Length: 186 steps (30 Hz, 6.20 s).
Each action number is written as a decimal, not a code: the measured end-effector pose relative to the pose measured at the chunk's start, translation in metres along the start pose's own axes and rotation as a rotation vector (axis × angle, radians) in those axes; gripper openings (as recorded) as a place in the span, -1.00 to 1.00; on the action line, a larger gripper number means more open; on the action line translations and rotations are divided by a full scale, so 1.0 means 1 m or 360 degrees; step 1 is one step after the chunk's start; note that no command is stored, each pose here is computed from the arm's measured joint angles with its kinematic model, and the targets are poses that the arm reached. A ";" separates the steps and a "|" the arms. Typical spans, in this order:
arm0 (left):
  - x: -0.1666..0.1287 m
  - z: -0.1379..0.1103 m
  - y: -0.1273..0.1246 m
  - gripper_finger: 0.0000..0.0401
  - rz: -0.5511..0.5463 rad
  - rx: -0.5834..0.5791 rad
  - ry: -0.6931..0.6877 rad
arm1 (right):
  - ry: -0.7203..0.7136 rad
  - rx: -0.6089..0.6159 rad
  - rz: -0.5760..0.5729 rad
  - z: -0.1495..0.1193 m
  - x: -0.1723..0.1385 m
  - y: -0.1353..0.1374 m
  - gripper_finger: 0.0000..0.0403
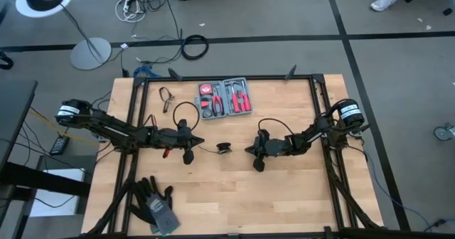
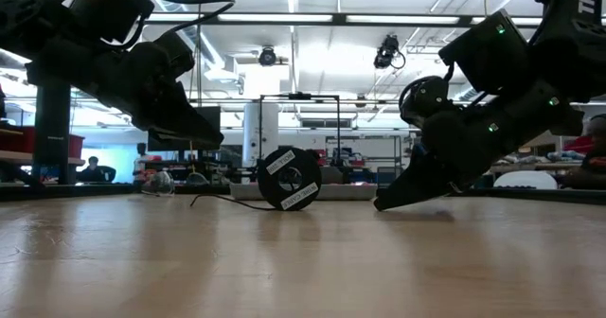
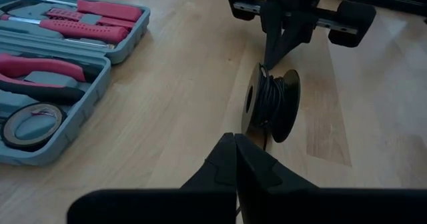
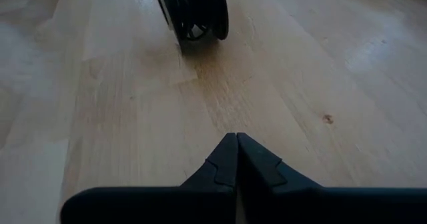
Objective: Coil cords
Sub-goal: Uncoil the black wire from the black spool
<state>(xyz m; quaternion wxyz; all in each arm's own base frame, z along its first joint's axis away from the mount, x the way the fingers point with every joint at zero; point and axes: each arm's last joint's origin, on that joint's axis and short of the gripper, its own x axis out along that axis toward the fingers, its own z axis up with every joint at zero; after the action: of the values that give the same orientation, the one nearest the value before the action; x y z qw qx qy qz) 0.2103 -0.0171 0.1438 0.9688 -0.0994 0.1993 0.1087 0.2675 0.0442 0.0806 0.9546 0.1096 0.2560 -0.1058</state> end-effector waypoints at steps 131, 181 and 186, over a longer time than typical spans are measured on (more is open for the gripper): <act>0.109 0.003 -0.001 -0.99 0.0238 -0.0208 0.0050 | 0.0311 0.0019 0.0137 0.027 -0.010 0.044 -0.96; 0.089 0.020 0.008 -0.96 0.0053 -0.0389 -0.0392 | 0.0280 -0.0023 0.0092 0.028 -0.009 0.043 -0.98; 0.088 0.025 0.008 -0.84 0.0040 -0.0343 -0.0467 | 0.0285 -0.0025 0.0089 0.027 -0.009 0.043 -0.98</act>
<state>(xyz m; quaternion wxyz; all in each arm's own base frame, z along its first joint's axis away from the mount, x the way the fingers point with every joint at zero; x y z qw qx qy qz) 0.2967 0.0113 0.1295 0.9697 -0.1833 0.0443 0.1550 0.2834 0.0791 0.1153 0.9313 0.1182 0.3381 -0.0667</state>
